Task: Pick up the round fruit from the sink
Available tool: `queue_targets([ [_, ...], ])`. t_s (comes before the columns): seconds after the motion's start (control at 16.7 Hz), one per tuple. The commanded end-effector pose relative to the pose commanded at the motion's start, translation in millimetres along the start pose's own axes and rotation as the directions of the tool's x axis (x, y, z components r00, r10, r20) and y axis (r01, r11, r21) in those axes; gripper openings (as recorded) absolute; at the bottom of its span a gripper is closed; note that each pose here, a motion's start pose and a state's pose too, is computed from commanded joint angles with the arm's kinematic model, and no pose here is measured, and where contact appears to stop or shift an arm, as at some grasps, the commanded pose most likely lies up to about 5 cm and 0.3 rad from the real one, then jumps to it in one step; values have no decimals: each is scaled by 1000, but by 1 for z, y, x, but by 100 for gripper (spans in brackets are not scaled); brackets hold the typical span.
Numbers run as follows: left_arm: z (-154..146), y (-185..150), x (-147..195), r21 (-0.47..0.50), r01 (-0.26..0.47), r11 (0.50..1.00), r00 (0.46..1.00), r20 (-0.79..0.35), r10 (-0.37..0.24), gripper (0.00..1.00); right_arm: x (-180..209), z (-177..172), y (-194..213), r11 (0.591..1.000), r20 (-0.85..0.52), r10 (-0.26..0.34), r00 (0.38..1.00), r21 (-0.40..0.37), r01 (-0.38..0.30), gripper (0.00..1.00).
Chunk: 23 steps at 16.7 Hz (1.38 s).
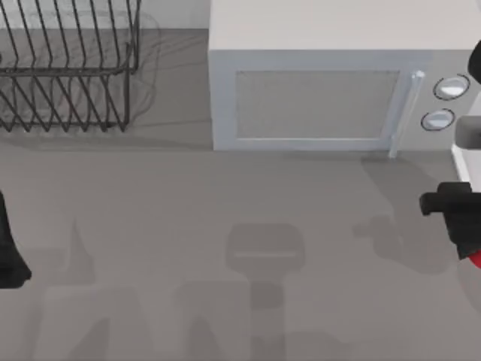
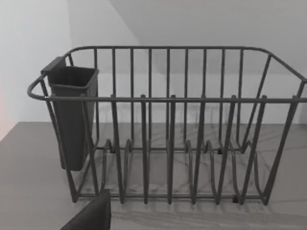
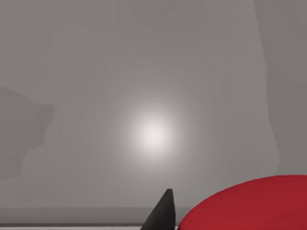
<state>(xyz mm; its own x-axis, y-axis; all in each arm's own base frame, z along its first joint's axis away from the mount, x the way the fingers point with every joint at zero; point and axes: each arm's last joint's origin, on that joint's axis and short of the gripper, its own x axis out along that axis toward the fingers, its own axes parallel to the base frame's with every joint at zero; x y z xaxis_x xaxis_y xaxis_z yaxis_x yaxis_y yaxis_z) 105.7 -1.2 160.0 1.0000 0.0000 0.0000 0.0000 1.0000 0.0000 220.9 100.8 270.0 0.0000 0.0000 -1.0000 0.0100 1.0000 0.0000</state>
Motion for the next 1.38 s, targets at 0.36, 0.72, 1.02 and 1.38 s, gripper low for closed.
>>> queue_targets([
  [0.36, 0, 0, 0, 0, 0, 1000, 1000, 0, 0, 100, 20, 3, 0, 1000, -11, -4, 1000, 4, 4, 0],
  [0.72, 0, 0, 0, 0, 0, 1000, 1000, 0, 0, 100, 91, 4, 2, 1000, 13, 6, 1000, 1, -6, 0],
  [1.02, 0, 0, 0, 0, 0, 1000, 1000, 0, 0, 100, 110, 0, 0, 1000, 0, 0, 1000, 0, 0, 0],
  [1.38, 0, 0, 0, 0, 0, 1000, 1000, 0, 0, 100, 110, 0, 0, 1000, 0, 0, 1000, 0, 0, 30],
])
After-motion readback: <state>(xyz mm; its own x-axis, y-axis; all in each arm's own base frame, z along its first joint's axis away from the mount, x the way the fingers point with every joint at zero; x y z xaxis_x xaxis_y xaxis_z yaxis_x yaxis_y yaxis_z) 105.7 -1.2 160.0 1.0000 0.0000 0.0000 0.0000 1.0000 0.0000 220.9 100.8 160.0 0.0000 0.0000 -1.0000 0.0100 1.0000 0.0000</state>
